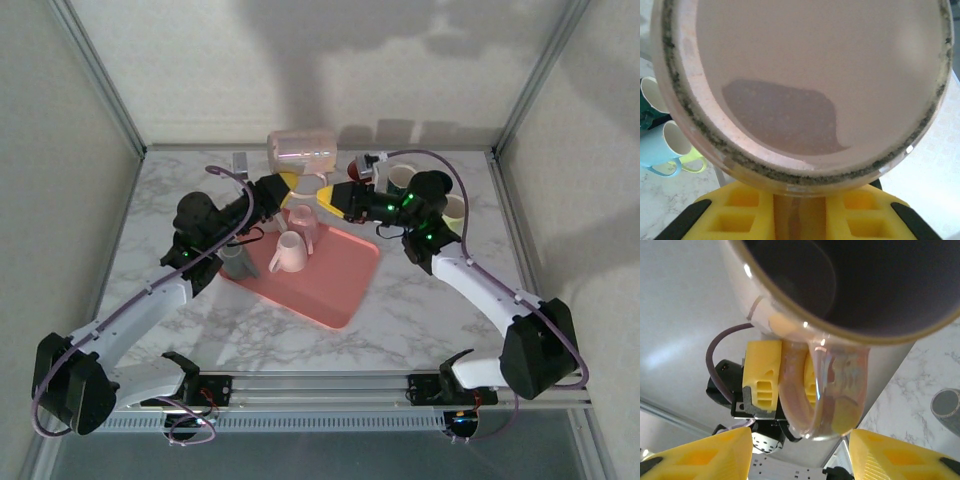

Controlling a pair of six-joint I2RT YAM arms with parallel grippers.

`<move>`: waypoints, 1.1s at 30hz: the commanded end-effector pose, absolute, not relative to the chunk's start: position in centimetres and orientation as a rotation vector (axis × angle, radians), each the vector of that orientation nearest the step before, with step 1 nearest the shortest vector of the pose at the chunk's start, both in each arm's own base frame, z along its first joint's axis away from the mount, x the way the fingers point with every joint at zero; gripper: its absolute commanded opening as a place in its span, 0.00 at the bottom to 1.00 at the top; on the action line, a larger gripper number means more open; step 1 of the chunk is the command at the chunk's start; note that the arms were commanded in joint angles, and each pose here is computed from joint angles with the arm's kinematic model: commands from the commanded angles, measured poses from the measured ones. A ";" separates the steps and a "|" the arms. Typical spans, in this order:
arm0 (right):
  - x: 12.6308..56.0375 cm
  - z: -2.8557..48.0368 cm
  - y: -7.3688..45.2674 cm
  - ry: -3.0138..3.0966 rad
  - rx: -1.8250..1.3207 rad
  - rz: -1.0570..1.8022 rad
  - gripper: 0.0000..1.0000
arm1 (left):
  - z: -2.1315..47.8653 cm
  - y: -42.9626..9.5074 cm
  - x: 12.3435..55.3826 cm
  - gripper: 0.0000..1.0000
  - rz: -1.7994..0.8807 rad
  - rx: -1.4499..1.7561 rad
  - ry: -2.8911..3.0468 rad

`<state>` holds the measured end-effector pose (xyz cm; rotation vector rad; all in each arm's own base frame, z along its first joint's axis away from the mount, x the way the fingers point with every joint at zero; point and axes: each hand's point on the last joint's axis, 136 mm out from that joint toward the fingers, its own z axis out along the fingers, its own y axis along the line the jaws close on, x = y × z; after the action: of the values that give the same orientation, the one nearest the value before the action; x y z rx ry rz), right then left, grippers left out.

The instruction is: Turn the mug right side up

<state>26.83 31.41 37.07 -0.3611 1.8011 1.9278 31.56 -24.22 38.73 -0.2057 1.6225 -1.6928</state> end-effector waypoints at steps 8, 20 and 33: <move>28.3 39.5 32.3 1.683 -0.340 1.937 0.36 | 45.0 -23.5 29.5 0.00 -1.767 -0.048 1.379; 30.8 40.4 33.2 1.604 -0.251 2.007 0.32 | 43.4 -23.9 30.3 0.00 -1.785 -0.057 1.400; 30.9 39.6 32.9 1.642 -0.301 1.841 0.00 | 40.4 -24.0 32.2 0.35 -1.659 -0.085 1.510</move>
<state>31.25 33.34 36.87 -0.2278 1.7471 1.9228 32.98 -24.50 37.20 -0.1906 1.6303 -1.6844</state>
